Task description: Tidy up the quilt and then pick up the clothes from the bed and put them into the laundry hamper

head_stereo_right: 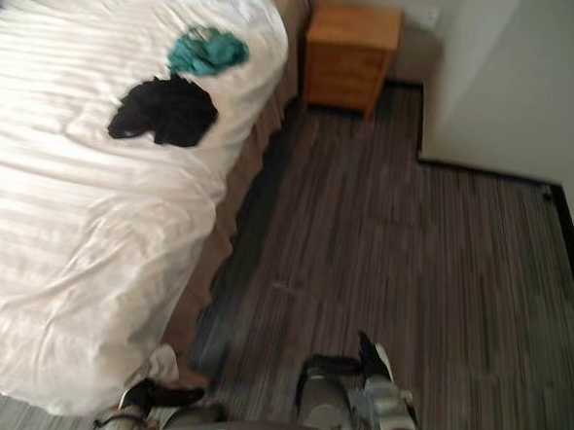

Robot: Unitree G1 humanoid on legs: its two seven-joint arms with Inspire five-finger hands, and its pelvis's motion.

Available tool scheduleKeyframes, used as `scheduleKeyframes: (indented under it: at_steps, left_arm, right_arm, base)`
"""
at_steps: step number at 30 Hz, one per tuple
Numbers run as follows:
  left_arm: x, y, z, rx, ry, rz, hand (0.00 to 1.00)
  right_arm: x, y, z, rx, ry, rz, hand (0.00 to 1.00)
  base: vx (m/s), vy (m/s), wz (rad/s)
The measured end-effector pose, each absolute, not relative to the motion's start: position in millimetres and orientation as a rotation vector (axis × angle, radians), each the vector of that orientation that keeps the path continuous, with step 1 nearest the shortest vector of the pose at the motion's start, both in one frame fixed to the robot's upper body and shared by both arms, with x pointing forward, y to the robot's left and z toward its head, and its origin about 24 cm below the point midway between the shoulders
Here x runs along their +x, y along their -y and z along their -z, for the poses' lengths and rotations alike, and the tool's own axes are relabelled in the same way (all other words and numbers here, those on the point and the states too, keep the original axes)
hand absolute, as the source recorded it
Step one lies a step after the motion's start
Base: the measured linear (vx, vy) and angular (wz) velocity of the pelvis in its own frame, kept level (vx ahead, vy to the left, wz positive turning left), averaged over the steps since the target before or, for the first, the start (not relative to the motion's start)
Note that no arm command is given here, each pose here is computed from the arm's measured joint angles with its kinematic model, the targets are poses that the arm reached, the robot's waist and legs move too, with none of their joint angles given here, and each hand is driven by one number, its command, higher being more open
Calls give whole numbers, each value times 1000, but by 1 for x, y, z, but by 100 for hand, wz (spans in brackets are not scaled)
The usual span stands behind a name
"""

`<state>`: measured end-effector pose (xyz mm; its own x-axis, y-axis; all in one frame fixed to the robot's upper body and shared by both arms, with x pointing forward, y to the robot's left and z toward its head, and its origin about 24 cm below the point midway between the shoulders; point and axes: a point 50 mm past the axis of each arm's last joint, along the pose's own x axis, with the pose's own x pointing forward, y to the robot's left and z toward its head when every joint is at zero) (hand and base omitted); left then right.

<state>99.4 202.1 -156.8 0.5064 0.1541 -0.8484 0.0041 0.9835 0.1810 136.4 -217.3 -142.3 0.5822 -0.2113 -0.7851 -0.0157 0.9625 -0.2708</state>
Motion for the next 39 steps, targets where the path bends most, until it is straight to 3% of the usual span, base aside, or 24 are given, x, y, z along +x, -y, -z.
scheduleKeyframes:
  at_steps: [7, 12, 13, 18, 25, 29, 33, 39]
  left_arm:
    - [79, -202, 164, 44, -1114, -192, 100]
    - [76, -203, 165, -103, -1108, -330, 100]
    - [68, -199, 168, -209, -1119, -406, 100]
    - [68, -200, 168, -207, -1120, -406, 100]
    - [82, -210, 164, -93, -1102, -370, 100]
    - [88, -211, 161, -50, -1077, -375, 100]
    - [98, -204, 159, -51, -1053, -387, 100]
    - [119, -196, 152, -94, -966, -384, 100]
  right_arm:
    - [117, 224, 150, -221, -1037, 164, 100]
    - [83, 229, 159, -50, -1120, 319, 100]
    - [65, 225, 164, 103, -1149, 443, 100]
    - [66, 225, 164, 101, -1147, 439, 100]
    - [89, 215, 160, -26, -1106, 266, 100]
    - [124, 205, 152, -62, -1021, 191, 100]
    - [174, 164, 134, -91, -845, 26, 100]
    - [198, 150, 122, -67, -778, 7, 100]
  base:
    - [46, -14, -83]
    - [21, 29, -9]
    - [2, 7, 7]
    - [0, 0, 1]
    - [-8, -2, 5]
    - [17, -46, -51]
    - [154, -133, -52]
    - [237, -14, -40]
